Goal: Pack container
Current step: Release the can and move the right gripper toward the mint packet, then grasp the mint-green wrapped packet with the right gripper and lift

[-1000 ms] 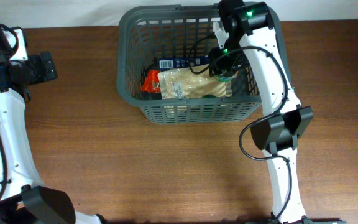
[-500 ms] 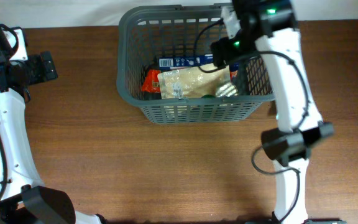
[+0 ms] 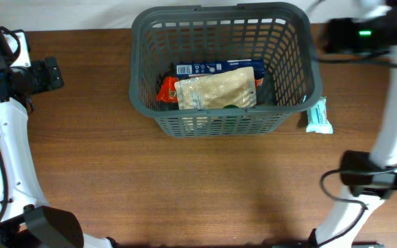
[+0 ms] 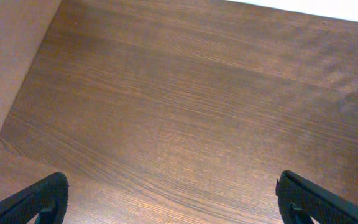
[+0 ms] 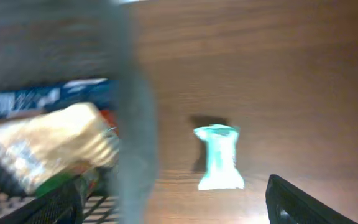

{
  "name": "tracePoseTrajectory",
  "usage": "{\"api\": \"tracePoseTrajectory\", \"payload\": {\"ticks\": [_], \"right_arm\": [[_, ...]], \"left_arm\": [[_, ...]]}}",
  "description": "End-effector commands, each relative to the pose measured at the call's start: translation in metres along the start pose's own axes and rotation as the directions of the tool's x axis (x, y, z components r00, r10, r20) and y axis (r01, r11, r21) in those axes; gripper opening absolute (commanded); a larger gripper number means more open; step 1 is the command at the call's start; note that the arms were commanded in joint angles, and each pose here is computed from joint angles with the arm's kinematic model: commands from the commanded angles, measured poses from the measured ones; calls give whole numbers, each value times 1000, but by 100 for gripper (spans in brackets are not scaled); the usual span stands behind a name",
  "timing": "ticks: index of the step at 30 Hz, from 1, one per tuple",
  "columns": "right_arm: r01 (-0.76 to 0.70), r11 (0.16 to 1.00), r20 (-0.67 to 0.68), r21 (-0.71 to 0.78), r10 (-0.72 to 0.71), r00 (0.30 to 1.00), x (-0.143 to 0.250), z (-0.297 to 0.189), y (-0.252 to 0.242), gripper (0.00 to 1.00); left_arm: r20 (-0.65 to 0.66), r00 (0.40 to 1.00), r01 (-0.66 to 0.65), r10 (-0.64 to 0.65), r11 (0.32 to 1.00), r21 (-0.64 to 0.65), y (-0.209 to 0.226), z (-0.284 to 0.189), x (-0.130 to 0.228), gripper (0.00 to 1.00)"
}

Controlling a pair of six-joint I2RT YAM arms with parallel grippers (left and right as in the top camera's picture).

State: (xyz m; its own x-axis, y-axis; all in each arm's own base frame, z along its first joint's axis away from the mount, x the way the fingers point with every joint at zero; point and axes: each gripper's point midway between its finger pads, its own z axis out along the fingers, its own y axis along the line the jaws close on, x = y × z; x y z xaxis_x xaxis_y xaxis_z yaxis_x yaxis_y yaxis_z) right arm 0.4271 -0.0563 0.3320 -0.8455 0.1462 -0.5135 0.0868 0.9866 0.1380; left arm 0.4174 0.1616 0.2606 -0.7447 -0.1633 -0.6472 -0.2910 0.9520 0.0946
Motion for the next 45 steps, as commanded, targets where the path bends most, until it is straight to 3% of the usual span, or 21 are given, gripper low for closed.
{"api": "tracePoseTrajectory", "payload": {"ticks": [1,7,12,19,22,29,45], "right_arm": [[-137,990,29,-40,139,990,3,-18,-44,86],[-335,941,-32,-37,334,942,27,-2,-118,87],[-381,923,-175,-60,366,914,54,51,-118,89],[-285,950,-384,-131,216,898,106,126,-73,93],[-196,977,-437,-79,143,888,126,149,-67,97],[-106,994,-460,2,95,883,139,183,-73,99],[-99,995,-566,18,92,819,174,243,-79,98]], "left_arm": [[-12,1000,17,-17,1000,9,0,3,4,99],[-12,1000,17,-17,1000,9,0,3,4,99],[-12,1000,17,-17,1000,9,0,3,4,99],[-12,1000,17,-17,1000,9,0,3,4,99],[-12,1000,17,-17,1000,9,0,3,4,99],[-12,1000,17,-17,1000,9,0,3,4,99],[-12,1000,17,-17,1000,9,0,3,4,99]]}}
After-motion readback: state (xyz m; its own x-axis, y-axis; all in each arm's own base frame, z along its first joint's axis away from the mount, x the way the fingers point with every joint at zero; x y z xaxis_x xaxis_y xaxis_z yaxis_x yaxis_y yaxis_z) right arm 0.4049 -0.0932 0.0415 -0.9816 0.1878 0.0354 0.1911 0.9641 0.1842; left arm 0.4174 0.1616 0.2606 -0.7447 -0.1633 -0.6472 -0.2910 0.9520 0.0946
